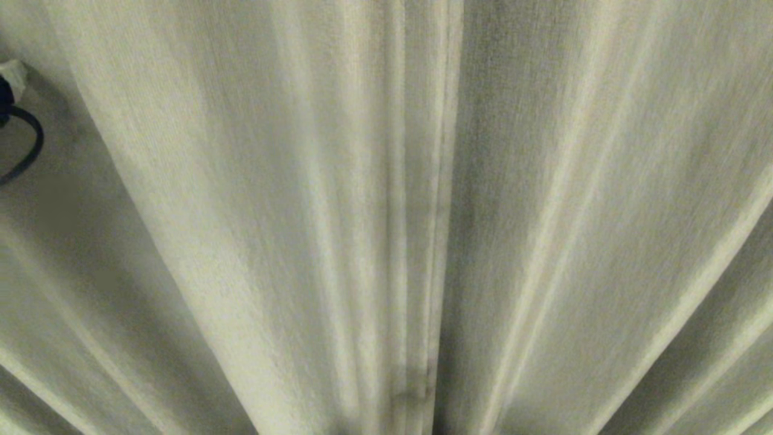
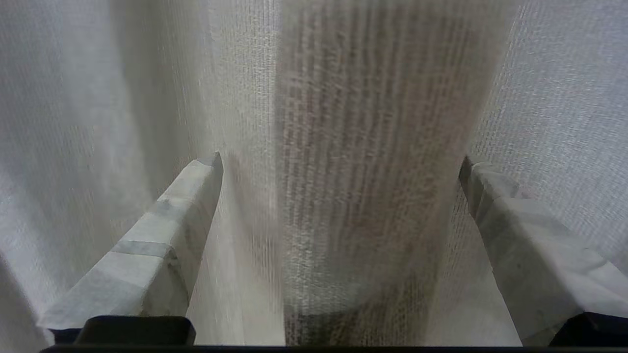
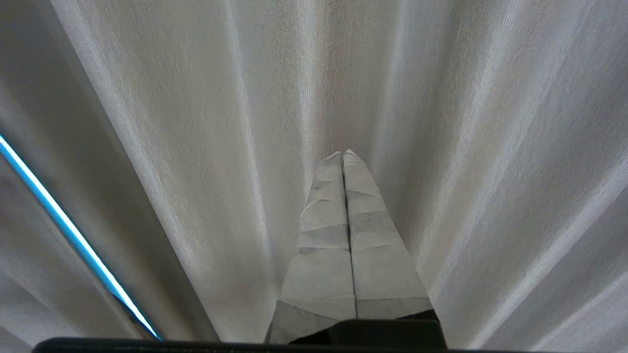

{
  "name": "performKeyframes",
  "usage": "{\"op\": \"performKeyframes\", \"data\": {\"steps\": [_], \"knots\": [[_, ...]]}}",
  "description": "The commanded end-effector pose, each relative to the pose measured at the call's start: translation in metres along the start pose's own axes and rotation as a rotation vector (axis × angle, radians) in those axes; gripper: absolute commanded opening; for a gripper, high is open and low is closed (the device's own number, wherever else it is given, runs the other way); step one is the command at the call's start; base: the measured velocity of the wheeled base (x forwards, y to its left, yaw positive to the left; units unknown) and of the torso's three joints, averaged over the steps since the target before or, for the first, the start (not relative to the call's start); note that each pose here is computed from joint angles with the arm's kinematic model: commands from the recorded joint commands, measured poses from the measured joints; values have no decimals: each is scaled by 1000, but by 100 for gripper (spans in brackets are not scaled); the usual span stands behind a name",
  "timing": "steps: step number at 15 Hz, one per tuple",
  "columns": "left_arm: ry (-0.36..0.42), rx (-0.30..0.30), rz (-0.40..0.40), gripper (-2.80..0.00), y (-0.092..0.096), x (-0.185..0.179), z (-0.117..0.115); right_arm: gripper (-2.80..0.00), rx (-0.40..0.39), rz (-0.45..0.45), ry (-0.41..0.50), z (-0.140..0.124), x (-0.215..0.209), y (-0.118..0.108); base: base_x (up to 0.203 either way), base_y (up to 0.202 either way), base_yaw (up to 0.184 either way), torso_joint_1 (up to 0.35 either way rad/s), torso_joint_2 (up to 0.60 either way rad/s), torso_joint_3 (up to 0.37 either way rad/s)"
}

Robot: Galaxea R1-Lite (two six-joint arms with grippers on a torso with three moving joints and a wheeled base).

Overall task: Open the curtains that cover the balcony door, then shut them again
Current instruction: Pull the outer curtains open on both sides

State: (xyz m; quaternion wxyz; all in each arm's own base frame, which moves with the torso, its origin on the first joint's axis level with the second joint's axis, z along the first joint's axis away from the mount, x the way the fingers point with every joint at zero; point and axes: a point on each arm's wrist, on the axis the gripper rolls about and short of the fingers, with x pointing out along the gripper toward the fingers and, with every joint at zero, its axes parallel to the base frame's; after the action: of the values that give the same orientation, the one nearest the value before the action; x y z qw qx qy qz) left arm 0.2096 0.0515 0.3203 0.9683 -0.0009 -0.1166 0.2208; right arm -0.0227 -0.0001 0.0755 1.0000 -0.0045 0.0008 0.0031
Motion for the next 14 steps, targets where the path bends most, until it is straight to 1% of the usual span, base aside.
{"op": "performKeyframes", "data": {"steps": [1,2,6,10,14], "knots": [[23,1,0,0,-2,13,-10,-280,0,1,0,0,0,0,0,0,0,0,0,0],[26,-1,-9,-280,-3,14,-11,-280,0,1,0,0,0,0,0,0,0,0,0,0],[24,2,-62,-280,-1,21,-12,-280,0,1,0,0,0,0,0,0,0,0,0,0],[18,7,-124,-280,0,19,-10,-280,0,1,0,0,0,0,0,0,0,0,0,0],[-12,8,-108,-280,6,14,-4,-280,0,1,0,0,0,0,0,0,0,0,0,0]]}}
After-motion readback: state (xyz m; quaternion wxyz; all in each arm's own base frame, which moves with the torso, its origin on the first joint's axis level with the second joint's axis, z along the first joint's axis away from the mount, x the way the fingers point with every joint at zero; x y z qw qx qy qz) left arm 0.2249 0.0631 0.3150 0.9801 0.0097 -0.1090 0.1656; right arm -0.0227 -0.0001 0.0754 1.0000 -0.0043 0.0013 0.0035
